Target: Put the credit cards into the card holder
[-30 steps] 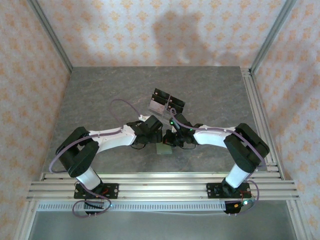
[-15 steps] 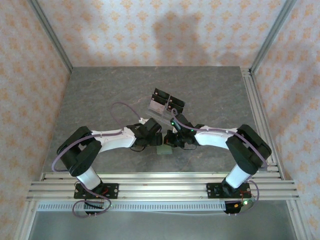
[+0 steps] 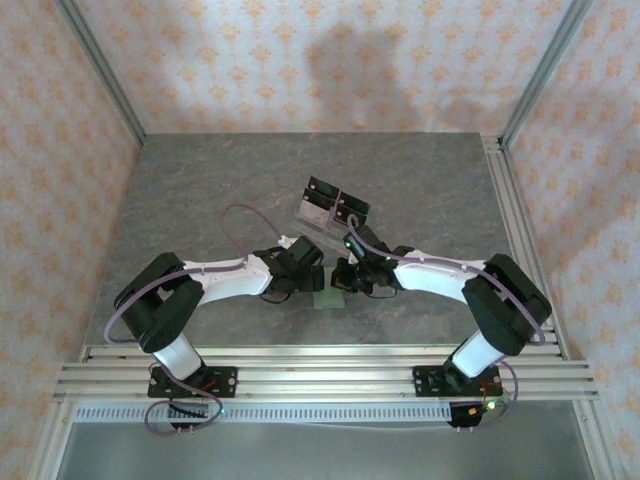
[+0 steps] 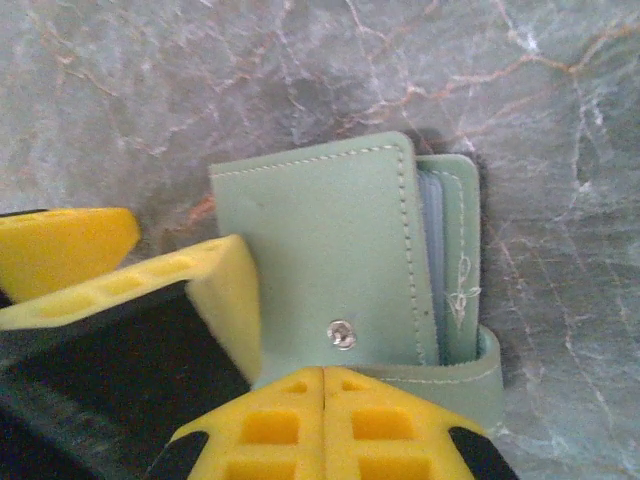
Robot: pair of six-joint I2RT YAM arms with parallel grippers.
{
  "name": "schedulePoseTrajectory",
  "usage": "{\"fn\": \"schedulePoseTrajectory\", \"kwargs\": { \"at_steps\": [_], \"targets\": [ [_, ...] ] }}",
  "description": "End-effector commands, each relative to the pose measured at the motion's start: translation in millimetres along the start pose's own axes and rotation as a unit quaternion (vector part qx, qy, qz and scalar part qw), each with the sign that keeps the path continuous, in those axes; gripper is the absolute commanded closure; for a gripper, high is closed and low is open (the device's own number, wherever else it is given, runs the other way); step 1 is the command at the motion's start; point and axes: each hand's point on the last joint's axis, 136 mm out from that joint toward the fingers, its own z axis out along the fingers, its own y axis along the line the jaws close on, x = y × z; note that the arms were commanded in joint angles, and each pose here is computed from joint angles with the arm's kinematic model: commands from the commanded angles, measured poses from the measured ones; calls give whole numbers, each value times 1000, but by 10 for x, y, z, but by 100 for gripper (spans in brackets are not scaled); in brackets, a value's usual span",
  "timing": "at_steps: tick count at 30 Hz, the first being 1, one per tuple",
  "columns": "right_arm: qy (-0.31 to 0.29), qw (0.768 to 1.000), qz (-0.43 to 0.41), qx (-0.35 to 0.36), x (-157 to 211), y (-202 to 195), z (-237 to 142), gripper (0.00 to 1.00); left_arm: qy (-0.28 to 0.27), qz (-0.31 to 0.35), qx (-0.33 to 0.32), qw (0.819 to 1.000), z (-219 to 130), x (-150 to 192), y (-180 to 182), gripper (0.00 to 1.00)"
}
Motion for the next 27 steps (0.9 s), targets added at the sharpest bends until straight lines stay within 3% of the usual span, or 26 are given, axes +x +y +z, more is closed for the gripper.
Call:
{"fn": "schedulePoseTrajectory", "kwargs": {
  "at_steps": [1,27],
  "targets": [
    [-29,999,-13,-7,-161,175,-203,100,49,13,-30,998,175,302,162,10],
    [7,1000,-2,-4,-120,103,130,100,53,12,-24,998,194,340,109,11]
  ]
}}
